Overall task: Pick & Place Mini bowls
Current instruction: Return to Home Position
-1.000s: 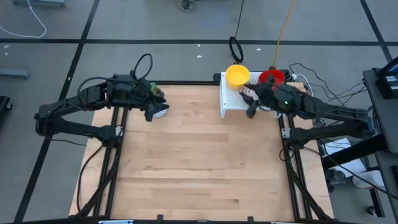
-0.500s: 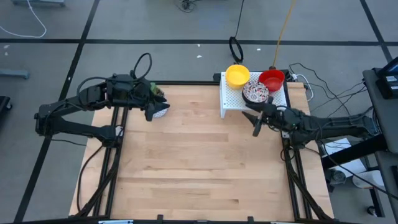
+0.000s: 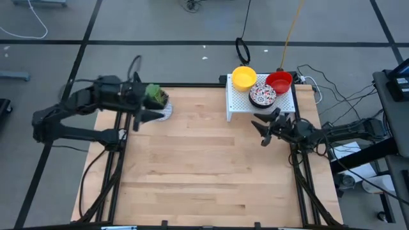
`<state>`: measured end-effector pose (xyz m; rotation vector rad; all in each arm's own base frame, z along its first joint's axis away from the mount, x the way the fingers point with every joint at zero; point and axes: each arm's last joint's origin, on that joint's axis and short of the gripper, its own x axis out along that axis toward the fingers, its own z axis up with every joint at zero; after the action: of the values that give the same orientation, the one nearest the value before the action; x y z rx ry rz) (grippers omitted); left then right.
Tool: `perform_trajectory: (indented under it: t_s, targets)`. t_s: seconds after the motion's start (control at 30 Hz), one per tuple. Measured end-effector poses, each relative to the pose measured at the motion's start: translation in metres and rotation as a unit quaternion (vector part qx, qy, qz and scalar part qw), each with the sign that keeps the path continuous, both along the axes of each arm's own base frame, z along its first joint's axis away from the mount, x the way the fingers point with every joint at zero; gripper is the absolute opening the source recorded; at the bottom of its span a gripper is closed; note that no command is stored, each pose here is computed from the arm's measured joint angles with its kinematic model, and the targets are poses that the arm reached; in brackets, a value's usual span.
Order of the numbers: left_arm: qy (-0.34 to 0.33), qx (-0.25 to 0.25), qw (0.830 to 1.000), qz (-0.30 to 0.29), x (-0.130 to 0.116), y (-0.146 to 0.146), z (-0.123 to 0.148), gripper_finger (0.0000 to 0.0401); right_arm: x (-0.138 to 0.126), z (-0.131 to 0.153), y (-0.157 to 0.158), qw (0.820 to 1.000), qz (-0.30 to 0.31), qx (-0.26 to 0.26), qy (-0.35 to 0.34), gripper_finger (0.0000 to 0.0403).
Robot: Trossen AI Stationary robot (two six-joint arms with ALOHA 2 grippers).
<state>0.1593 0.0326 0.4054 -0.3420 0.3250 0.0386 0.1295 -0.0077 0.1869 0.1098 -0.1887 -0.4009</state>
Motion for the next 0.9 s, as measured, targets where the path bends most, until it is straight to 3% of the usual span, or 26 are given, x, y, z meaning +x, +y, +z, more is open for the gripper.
perform_trajectory:
  t_s: [0.13,0.23,0.37,0.67,0.9]
  targets:
    - [-0.042,0.013,0.999,-0.032,-0.024,-0.012,0.008,0.0189,-0.001,0.002,0.0,1.0,0.001,0.0,-0.015,0.0165]
    - [-0.049,0.023,0.998,-0.024,-0.038,-0.019,0.002,0.0189,0.0,0.0,0.0,1.0,0.002,0.0,-0.007,0.0165]
    - [-0.069,0.019,0.997,-0.004,-0.047,-0.026,-0.021,0.0189,0.0,-0.003,0.0,1.0,0.002,-0.001,0.008,0.0165]
    - [-0.171,0.013,0.983,-0.059,-0.049,-0.038,-0.087,0.0189,0.0,-0.005,0.0,1.0,0.004,0.019,0.012,0.0165]
    - [-0.212,0.007,0.974,-0.073,-0.045,-0.042,-0.131,0.0189,0.0,-0.007,0.0,1.0,0.004,0.019,0.019,0.0165]
